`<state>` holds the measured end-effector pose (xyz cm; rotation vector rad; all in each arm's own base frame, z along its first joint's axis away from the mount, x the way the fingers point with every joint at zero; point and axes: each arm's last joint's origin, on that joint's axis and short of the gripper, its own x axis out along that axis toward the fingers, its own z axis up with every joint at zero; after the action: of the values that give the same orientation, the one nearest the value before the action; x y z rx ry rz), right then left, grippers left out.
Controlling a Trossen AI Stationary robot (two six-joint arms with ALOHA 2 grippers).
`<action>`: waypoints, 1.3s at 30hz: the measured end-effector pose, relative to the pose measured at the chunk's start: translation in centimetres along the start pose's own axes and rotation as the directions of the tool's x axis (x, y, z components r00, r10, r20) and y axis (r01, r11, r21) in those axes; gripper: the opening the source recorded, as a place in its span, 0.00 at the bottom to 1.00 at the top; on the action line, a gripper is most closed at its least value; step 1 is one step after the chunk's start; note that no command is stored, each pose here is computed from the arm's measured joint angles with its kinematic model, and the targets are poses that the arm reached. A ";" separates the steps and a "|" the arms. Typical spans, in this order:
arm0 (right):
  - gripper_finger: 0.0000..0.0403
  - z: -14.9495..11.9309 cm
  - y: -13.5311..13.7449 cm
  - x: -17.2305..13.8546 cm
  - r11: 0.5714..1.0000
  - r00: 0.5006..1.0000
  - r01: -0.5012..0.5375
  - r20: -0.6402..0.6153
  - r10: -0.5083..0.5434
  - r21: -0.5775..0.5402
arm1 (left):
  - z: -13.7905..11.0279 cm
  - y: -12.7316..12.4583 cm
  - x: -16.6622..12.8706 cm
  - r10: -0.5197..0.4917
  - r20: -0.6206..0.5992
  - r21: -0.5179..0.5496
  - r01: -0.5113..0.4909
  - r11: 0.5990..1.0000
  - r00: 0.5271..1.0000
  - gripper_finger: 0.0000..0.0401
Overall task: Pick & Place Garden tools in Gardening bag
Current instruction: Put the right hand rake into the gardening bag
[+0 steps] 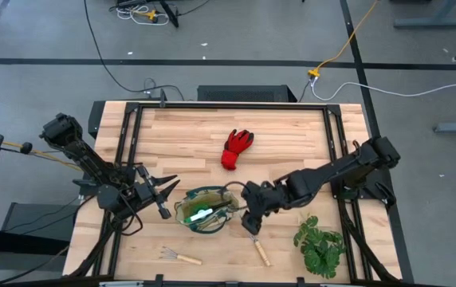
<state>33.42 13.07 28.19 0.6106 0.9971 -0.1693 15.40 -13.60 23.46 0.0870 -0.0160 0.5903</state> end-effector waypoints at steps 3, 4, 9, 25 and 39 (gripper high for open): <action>0.64 -1.0 0.7 0.2 1.000 0.999 -0.022 -0.043 0.023 0.016 | 0.0 0.0 0.0 -0.001 0.001 -0.001 0.001 1.000 1.000 0.20; 0.63 -1.3 0.8 0.2 1.000 0.998 -0.023 -0.058 0.024 0.021 | 0.0 0.0 0.0 -0.001 0.000 0.000 0.001 1.000 1.000 0.20; 0.62 -2.8 1.2 0.3 0.998 0.992 0.011 -0.123 -0.003 0.068 | 0.0 0.0 0.0 -0.001 0.001 -0.023 0.001 1.000 1.000 0.20; 0.62 -6.7 2.7 3.5 0.984 0.971 0.108 -0.228 -0.074 0.140 | 0.0 0.0 0.0 0.013 -0.006 -0.024 -0.013 1.000 1.000 0.20; 0.62 -9.4 3.2 7.1 0.960 0.945 0.202 -0.296 -0.139 0.193 | 0.0 0.1 0.0 0.019 -0.008 -0.024 -0.019 1.000 1.000 0.20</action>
<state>31.66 21.84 19.91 0.7649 1.3190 -0.3593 15.38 -13.56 23.44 0.0610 -0.0166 0.6089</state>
